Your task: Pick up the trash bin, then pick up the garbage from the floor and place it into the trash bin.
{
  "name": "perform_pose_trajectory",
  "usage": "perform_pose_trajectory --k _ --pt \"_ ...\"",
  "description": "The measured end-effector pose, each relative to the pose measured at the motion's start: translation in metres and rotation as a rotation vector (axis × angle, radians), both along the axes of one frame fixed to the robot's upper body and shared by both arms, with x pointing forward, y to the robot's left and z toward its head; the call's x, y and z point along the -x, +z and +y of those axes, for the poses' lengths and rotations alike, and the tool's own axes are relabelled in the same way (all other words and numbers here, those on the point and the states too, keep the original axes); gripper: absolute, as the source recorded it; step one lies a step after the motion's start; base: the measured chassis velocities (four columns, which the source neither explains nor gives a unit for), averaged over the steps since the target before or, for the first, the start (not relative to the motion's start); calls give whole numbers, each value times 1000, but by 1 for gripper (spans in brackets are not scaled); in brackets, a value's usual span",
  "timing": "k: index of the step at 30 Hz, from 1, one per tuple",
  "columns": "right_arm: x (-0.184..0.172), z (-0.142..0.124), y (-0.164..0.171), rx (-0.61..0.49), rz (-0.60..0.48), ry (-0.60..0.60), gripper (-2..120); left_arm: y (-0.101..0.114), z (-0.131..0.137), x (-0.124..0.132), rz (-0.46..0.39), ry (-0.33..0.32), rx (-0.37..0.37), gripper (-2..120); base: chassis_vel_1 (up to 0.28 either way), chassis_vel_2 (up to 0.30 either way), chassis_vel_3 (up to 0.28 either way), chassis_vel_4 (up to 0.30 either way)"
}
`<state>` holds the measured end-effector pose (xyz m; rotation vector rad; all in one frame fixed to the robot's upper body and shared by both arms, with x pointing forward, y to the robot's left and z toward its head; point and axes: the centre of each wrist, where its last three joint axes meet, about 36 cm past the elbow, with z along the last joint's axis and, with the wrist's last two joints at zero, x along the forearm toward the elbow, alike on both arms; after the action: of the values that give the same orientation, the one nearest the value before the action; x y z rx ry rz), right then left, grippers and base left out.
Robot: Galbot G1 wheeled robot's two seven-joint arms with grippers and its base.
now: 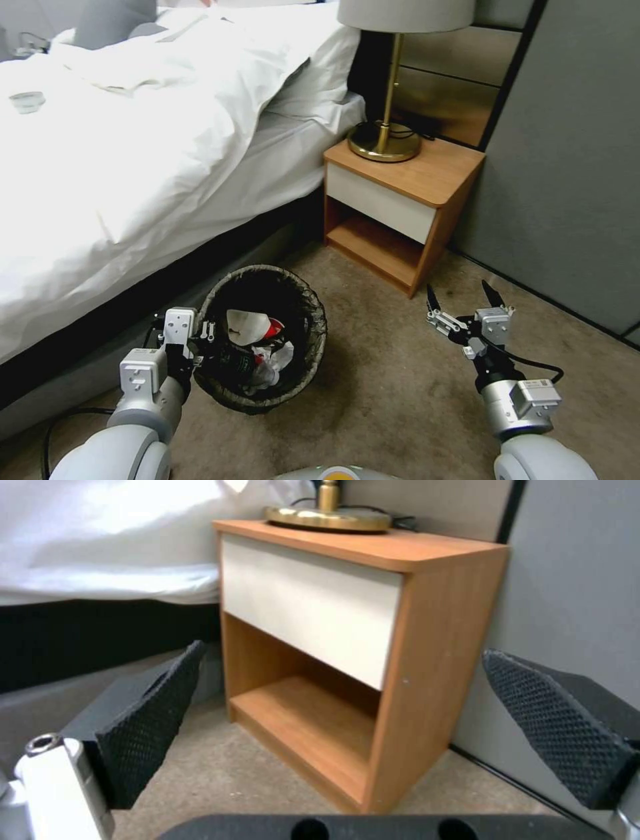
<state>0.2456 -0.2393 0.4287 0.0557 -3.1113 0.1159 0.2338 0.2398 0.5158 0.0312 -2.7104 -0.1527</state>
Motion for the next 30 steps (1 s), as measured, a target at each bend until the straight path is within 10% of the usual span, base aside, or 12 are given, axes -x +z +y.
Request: perform_pose_trajectory --k 30 --pt "-2 6 -9 -11 36 6 100 0 2 1 2 15 3 5 68 70 75 65"
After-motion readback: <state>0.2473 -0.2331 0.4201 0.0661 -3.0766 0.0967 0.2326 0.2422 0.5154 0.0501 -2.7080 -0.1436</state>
